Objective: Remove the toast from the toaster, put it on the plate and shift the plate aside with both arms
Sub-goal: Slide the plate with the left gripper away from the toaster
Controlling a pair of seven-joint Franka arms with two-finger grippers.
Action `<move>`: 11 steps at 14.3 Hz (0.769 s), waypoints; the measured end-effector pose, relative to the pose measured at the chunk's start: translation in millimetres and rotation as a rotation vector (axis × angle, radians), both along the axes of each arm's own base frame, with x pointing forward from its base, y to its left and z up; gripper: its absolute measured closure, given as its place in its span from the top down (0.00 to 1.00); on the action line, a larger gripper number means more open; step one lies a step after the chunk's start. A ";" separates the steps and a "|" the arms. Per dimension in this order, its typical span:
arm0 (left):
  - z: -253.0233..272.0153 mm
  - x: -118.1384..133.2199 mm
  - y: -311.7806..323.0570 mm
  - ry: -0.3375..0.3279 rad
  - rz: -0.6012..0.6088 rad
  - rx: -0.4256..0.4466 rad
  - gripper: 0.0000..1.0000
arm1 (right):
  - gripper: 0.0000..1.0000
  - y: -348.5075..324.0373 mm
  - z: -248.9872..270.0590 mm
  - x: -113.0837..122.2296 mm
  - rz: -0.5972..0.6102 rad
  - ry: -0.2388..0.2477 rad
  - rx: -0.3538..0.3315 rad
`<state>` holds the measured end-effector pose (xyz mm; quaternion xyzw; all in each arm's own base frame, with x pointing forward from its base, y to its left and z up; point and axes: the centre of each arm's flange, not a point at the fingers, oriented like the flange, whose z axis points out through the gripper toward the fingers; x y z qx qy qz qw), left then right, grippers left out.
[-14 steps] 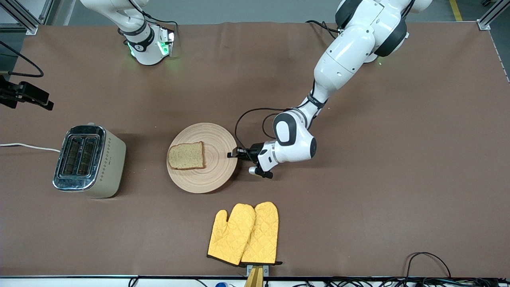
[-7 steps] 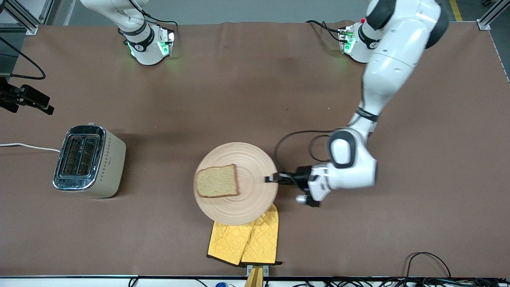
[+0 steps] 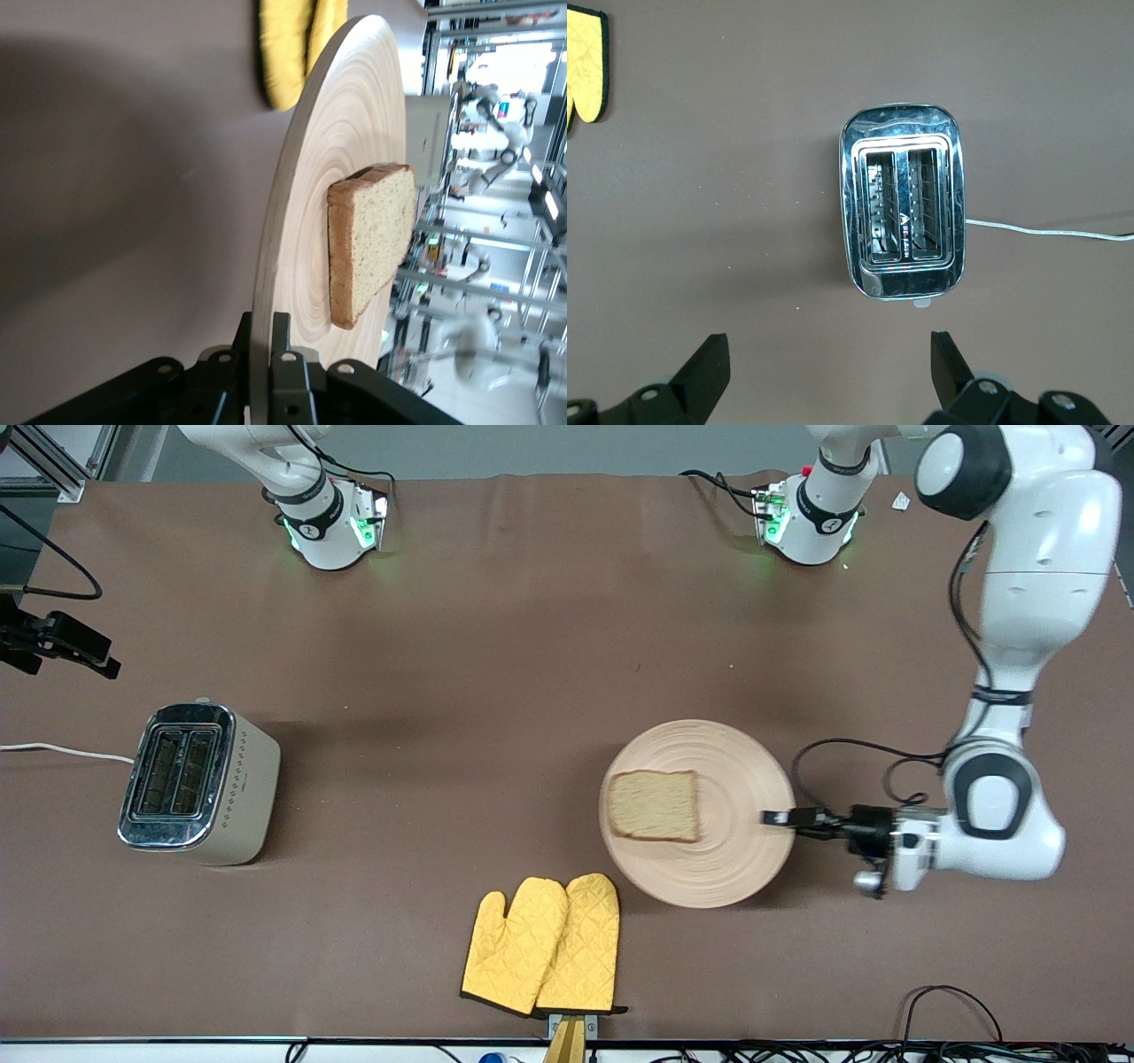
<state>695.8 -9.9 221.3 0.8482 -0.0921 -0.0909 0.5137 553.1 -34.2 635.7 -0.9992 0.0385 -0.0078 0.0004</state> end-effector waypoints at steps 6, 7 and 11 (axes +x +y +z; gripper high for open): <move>-65.6 -36.5 163.0 -0.100 0.041 0.012 0.09 | 1.00 -2.7 -0.5 -0.2 -0.005 0.001 0.000; -80.2 -43.0 174.7 -0.095 0.054 0.000 0.09 | 1.00 -2.8 -0.6 -0.2 -0.005 0.001 0.000; -113.2 -54.6 187.4 -0.043 0.090 -0.021 0.09 | 1.00 -2.9 -0.8 -0.2 -0.005 0.002 0.000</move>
